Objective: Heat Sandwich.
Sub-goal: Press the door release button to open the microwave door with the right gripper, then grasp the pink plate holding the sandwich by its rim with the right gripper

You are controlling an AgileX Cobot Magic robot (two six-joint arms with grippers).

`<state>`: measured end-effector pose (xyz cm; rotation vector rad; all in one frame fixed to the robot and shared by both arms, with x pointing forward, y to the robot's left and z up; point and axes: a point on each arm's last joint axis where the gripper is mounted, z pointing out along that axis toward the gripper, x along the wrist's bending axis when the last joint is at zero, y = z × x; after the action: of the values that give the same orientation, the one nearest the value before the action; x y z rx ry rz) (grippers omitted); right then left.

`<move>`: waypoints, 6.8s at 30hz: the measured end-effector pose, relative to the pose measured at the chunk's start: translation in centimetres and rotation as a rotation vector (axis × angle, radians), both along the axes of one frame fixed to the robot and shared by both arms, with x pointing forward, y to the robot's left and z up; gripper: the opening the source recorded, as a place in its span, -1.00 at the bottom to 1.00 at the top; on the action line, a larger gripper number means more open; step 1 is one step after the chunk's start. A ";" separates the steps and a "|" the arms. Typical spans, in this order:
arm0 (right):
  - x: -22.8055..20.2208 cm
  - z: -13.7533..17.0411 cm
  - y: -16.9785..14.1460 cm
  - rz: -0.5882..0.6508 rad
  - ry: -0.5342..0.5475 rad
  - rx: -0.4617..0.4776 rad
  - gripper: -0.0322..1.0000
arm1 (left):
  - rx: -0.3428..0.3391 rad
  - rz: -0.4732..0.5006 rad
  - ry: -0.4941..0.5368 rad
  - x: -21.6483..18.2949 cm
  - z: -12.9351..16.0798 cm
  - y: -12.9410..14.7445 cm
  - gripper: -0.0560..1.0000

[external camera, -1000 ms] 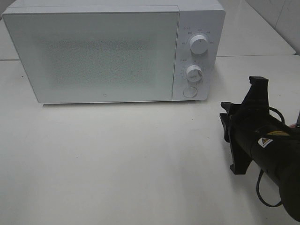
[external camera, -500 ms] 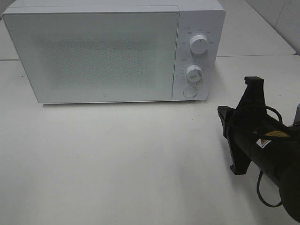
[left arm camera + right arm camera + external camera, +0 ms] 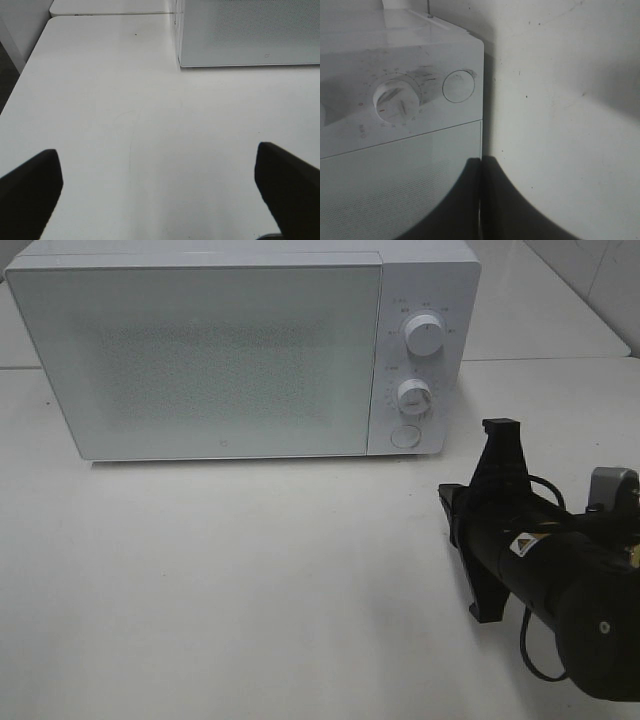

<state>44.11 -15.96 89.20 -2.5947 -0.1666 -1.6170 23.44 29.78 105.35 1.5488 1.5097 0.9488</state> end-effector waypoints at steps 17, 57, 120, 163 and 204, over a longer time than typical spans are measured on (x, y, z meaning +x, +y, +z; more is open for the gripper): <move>6.0 -1.5 0.7 0.032 0.021 -0.021 -0.92 | 0.000 0.000 0.000 0.0 0.0 0.0 0.98; 14.1 -4.3 1.3 0.006 0.057 -0.051 -0.92 | 0.000 0.000 0.000 0.0 0.0 0.0 0.98; 15.2 -4.1 2.3 -0.079 0.020 -0.024 -0.92 | 0.000 0.000 0.000 0.0 0.0 0.0 0.98; 8.9 0.1 -0.2 0.093 0.081 -0.069 -0.92 | 0.000 0.000 0.000 0.0 0.0 0.0 0.98; 0.3 6.9 -5.1 1.479 0.289 -1.080 -0.45 | 0.000 0.000 0.000 0.0 0.0 0.0 0.98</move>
<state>44.43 -21.05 96.15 -1.7838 -2.6015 -0.5136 23.44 29.78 105.35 1.5488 1.5097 0.9488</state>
